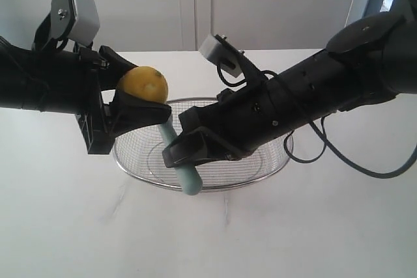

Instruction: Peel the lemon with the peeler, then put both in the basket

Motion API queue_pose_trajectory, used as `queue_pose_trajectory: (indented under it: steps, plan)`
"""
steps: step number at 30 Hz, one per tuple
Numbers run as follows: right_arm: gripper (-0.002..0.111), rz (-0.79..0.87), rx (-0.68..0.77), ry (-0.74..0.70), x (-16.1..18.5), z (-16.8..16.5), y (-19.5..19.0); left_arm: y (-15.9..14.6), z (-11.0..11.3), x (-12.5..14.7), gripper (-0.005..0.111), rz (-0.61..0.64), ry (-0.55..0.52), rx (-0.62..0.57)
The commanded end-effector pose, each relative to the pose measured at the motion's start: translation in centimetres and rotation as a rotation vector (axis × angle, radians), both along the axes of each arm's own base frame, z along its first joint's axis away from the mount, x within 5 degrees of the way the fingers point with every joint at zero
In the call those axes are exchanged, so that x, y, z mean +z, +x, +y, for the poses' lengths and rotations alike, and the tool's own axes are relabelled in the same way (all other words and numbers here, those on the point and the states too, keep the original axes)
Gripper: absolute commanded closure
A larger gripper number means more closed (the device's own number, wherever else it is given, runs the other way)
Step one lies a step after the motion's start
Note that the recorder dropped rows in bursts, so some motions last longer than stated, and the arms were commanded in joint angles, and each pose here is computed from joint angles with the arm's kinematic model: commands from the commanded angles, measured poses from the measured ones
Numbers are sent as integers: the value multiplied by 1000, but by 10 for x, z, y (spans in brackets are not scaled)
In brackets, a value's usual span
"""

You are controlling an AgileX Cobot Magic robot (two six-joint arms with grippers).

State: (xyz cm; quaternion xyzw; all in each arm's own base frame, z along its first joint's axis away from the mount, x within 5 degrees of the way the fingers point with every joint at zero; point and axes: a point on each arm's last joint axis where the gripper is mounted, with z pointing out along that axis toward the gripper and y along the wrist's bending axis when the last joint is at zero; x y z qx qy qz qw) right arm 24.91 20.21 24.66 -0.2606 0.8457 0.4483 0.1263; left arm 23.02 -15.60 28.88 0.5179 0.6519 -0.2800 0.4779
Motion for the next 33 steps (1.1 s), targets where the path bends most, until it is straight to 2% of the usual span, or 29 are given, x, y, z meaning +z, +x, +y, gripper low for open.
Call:
queue_pose_trajectory:
  steps: [1,11,33]
  plan:
    - [108,-25,7,27,9,0,-1,-5,-1,5,107,5,-32,-17]
    - [108,-85,2,36,24,-4,-6,-3,0,5,107,0,-27,-2]
    - [108,-101,-37,-34,19,-8,-2,-3,0,5,107,-4,-24,8]
